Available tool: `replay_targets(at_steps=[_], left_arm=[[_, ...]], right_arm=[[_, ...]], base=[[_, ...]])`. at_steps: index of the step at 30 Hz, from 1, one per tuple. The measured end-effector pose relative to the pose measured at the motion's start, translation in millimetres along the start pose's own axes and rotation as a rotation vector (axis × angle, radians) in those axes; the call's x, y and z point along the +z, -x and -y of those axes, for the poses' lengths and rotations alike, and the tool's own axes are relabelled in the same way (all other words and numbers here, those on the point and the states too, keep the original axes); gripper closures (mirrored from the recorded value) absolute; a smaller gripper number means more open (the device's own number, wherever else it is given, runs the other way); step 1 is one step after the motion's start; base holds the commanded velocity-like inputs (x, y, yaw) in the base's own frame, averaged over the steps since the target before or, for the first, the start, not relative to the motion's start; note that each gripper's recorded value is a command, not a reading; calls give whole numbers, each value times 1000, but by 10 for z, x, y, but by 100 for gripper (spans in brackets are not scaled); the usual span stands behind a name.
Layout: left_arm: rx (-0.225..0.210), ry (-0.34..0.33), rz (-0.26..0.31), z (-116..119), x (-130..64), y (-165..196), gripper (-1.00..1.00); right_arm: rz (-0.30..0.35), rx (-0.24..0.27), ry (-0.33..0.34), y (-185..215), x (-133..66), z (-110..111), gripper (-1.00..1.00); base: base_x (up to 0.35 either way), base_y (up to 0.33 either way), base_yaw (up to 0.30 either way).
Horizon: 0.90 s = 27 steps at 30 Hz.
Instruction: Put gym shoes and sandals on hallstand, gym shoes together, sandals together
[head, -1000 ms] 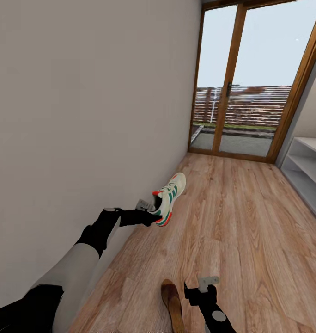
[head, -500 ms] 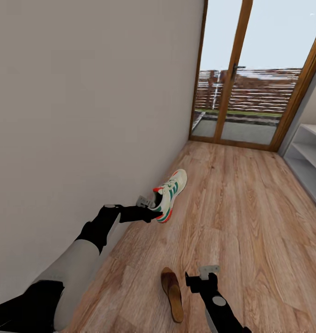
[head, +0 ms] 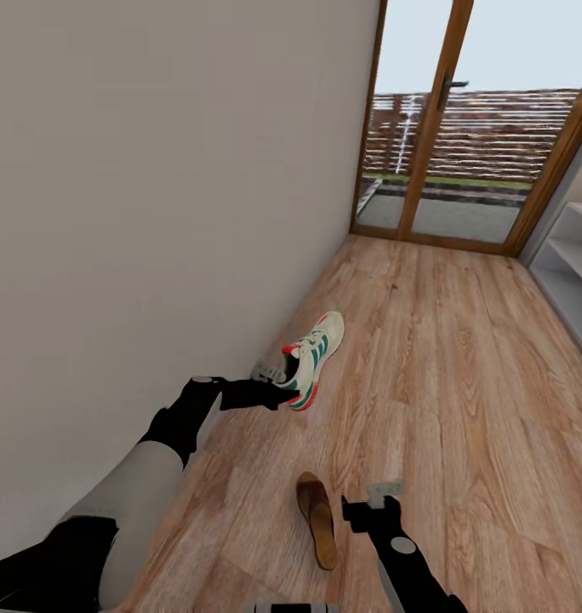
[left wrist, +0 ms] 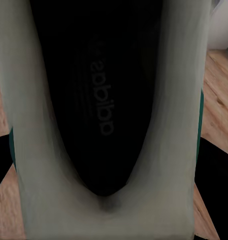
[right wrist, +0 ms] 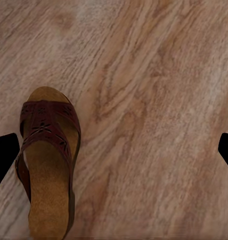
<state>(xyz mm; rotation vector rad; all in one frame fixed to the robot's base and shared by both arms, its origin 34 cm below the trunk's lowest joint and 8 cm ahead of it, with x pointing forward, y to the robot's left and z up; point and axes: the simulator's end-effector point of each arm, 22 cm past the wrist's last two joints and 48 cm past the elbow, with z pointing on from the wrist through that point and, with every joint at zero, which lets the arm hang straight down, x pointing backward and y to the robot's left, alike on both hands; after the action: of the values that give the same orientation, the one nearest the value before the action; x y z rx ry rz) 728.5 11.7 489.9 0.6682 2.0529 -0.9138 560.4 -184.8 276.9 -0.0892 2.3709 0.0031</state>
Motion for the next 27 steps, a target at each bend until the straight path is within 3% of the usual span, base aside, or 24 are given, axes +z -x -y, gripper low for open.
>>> replay_targets(at_steps=[19, 27], left_arm=[[-86, -18, -61, -183, 278, -608, 100], [-89, -31, -55, -139, 294, -591, 100]], right_arm=[[-98, 6, -1, -521, 172, 11, -100], [-96, 6, -1, -518, 173, 12, -100]], base=[[0, 0, 0], [0, 0, 0]])
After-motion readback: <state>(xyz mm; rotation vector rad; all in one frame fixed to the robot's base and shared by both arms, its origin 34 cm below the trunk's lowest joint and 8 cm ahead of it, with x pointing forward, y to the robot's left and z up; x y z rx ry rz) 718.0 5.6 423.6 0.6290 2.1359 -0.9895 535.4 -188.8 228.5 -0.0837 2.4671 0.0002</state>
